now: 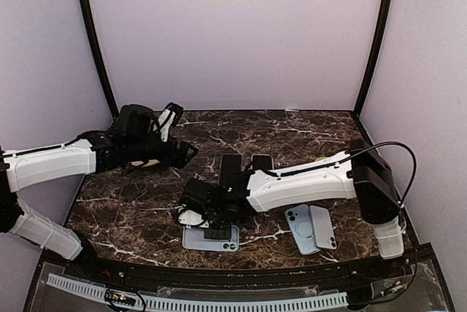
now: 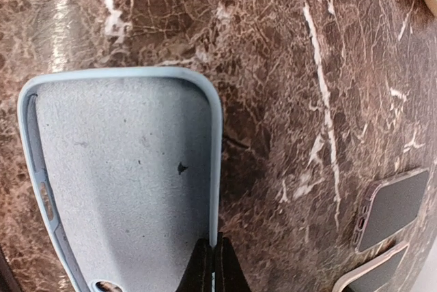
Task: Put the phone into the phone case
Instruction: Adjust the phone case at the corner of the board, then rotate the phone case at the corner of the board.
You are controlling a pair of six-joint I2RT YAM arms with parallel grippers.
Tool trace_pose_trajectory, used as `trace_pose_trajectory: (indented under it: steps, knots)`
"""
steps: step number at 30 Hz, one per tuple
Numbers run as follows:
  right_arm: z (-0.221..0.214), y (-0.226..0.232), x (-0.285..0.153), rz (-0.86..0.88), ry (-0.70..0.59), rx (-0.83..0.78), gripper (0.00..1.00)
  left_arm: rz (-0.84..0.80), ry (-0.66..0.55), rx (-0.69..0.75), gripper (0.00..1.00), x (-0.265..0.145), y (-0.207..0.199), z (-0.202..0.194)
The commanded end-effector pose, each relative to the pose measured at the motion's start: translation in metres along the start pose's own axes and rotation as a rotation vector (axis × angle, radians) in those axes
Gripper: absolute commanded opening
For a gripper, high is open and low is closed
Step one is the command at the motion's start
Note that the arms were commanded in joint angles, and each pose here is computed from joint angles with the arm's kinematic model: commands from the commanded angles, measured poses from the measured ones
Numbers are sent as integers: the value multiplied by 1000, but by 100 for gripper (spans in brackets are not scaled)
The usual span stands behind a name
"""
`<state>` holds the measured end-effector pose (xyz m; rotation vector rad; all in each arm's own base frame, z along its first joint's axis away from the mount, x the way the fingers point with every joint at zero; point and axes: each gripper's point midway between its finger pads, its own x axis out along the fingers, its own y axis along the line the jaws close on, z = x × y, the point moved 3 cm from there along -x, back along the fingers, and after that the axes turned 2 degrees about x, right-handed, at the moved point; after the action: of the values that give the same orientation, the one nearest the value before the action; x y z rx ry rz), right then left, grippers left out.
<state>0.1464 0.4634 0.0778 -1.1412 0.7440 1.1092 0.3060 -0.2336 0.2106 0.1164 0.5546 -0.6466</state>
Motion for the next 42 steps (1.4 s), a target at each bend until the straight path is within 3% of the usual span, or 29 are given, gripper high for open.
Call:
trace_pose_trajectory:
  steps: [1,3,6,9,13,18,21,30,35,42]
  knots:
    - [18,-17,-3,-124,-9,-113,2,6,3,-9,91,-2,5,-2]
    - [20,-20,-6,-155,-13,-92,23,6,17,-5,91,-1,5,-4]
    - [31,-24,-29,-145,-87,14,28,-56,60,32,89,5,-3,-10]
    - [44,-22,-61,-69,-219,134,25,-179,175,86,83,14,-19,-20]
    - [25,9,-69,110,-278,250,2,-225,364,101,51,19,-25,-40]
    - [-5,41,-62,236,-282,392,0,-355,524,113,40,3,-54,-80]
    - [-22,55,-51,257,-254,419,0,-381,624,103,27,2,-65,-113]
    - [-52,76,-16,281,-124,436,0,-359,786,111,18,24,-64,-163]
    - [-62,53,-14,152,-108,502,0,-387,905,173,15,17,-76,-197]
    - [-94,21,10,23,-25,581,0,-503,927,126,12,3,-98,-194]
